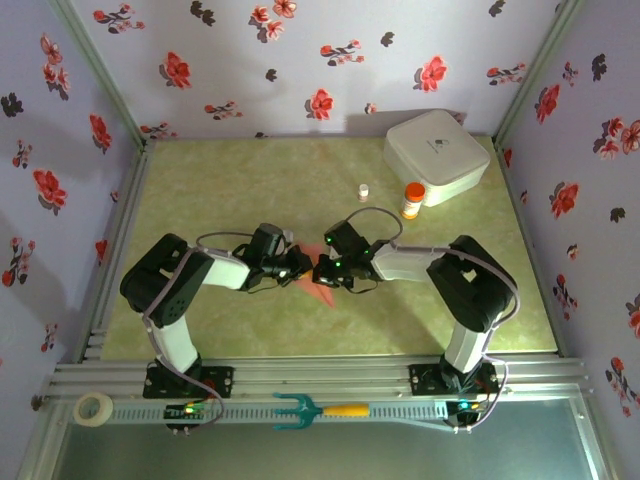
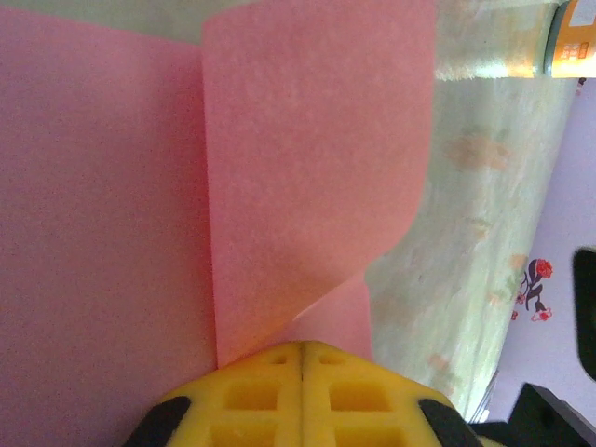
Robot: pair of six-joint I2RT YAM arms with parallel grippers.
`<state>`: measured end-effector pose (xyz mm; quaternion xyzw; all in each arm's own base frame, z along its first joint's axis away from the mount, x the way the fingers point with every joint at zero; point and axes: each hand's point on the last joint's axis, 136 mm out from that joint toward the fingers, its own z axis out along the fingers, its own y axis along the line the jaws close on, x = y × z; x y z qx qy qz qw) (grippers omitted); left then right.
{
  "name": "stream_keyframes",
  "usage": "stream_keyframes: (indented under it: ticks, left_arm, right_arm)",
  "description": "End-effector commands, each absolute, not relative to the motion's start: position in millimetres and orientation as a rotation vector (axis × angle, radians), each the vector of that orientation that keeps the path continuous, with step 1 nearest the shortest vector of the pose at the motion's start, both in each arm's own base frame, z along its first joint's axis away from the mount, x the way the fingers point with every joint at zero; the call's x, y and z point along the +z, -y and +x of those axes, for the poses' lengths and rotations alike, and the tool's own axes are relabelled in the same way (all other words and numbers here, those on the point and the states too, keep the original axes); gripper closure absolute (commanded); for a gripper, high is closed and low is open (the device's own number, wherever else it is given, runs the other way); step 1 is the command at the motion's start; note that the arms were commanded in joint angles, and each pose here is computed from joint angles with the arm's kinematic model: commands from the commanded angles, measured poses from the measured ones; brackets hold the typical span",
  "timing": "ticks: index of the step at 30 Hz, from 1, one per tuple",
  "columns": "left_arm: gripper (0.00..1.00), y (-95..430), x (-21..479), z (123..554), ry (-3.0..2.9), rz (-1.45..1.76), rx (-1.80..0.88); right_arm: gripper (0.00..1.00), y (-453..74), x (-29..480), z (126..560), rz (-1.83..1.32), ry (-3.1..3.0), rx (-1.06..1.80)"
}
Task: Fold a paper plane with a square sheet of paper (pick it up from the middle)
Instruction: Fourth fold the wing at the center of the table.
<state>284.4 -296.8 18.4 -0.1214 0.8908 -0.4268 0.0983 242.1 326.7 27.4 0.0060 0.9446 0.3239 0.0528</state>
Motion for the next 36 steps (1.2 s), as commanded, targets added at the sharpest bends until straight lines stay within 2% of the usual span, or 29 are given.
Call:
stream_keyframes:
  ticks: [1, 5, 8, 13, 17, 25, 36]
  left_arm:
    - [1.0, 280.9, -14.1, 270.6, -2.747, -0.413, -1.123]
    - [1.0, 282.6, -9.0, 274.9, -2.743, -0.369, -1.137]
    - [1.0, 282.8, -0.8, 278.2, -2.729, -0.343, -1.149]
    - [0.97, 289.1, 33.2, 284.3, -2.664, -0.248, -1.19]
    - [1.0, 295.4, 48.7, 278.8, -2.651, -0.178, -1.212]
    - [1.0, 314.9, 28.7, 262.9, -2.742, -0.128, -1.248]
    - [1.0, 279.7, -3.2, 280.5, -2.842, -0.255, -0.966]
  right_arm:
    - [0.96, -310.8, 10.3, 240.3, 0.089, -2.891, 0.955]
    - [0.98, -305.2, -9.1, 220.0, 0.128, -2.944, 1.041]
    - [0.99, -289.7, -25.4, 207.4, 0.156, -2.986, 0.966]
    - [0.99, -278.1, -32.3, 202.6, 0.137, -3.018, 0.886]
    - [0.99, -280.3, -29.8, 206.1, 0.127, -3.01, 0.884]
    - [1.0, -280.2, -29.1, 207.8, 0.129, -3.004, 0.881]
    - [1.0, -272.7, -35.5, 201.2, 0.126, -3.027, 0.845]
